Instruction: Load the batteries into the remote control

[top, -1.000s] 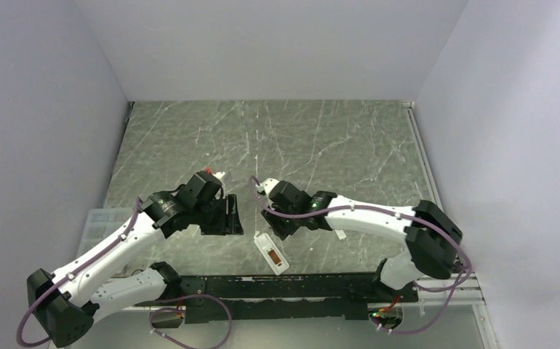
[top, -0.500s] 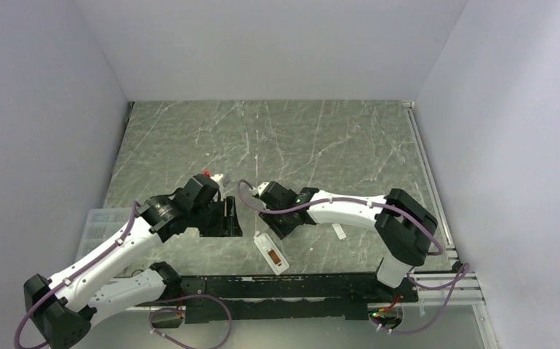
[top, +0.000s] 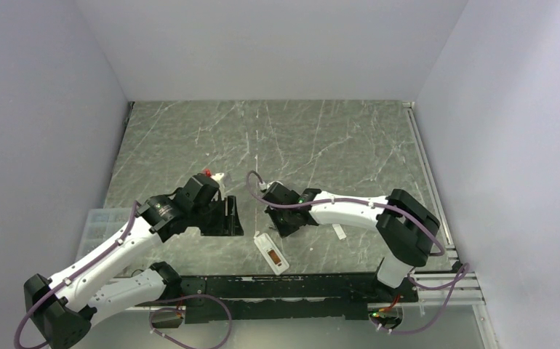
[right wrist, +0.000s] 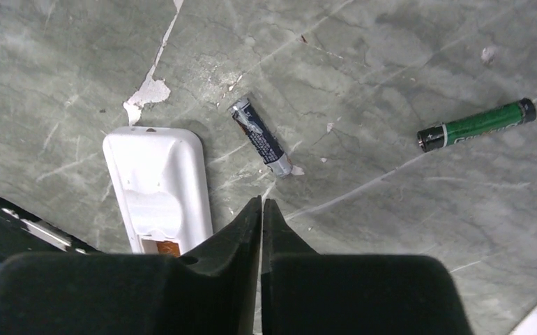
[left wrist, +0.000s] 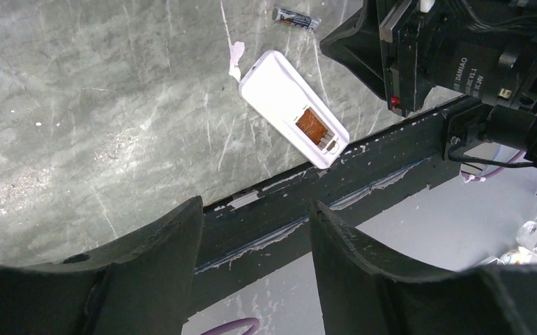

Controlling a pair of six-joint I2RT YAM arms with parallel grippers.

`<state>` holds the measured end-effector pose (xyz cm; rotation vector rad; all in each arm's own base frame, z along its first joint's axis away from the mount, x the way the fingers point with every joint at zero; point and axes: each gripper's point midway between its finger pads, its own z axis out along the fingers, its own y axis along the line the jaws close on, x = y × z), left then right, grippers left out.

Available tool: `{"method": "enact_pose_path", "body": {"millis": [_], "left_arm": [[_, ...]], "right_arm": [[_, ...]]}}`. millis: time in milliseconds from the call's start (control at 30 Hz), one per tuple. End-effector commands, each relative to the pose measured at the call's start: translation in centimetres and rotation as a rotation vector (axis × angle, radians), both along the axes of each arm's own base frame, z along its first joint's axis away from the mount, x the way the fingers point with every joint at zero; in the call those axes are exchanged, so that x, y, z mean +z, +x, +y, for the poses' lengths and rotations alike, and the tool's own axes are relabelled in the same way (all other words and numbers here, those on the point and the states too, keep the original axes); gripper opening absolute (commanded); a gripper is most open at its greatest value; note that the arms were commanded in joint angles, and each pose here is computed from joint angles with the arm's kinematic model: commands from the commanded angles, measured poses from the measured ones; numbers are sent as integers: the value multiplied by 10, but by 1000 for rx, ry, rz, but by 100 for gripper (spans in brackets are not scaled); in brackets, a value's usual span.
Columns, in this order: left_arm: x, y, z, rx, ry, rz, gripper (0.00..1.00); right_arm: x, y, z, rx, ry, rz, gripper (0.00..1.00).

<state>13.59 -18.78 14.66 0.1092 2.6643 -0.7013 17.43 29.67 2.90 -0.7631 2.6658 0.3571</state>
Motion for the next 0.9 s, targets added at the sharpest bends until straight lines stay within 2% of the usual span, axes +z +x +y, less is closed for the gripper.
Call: {"method": "enact_pose_path", "body": {"millis": [0, 33, 200, 367, 567, 867], "left_arm": [[5, 3, -6, -31, -34, -33, 62], [5, 3, -6, -32, -37, -35, 62], [8, 2, -5, -37, -44, -46, 63], [10, 1, -6, -42, -54, -51, 63], [10, 1, -6, -43, -55, -50, 64], [7, 2, -6, -41, -44, -44, 64]], "right_arm": [[12, 3, 13, -117, 118, 30, 3], [11, 4, 14, -128, 123, 34, 0], [10, 7, 28, -148, 183, 54, 0], [4, 11, 29, -153, 162, 58, 0], [-5, 12, 21, -150, 107, 55, 0], [-15, 29, -15, -192, -76, -52, 0]]}}
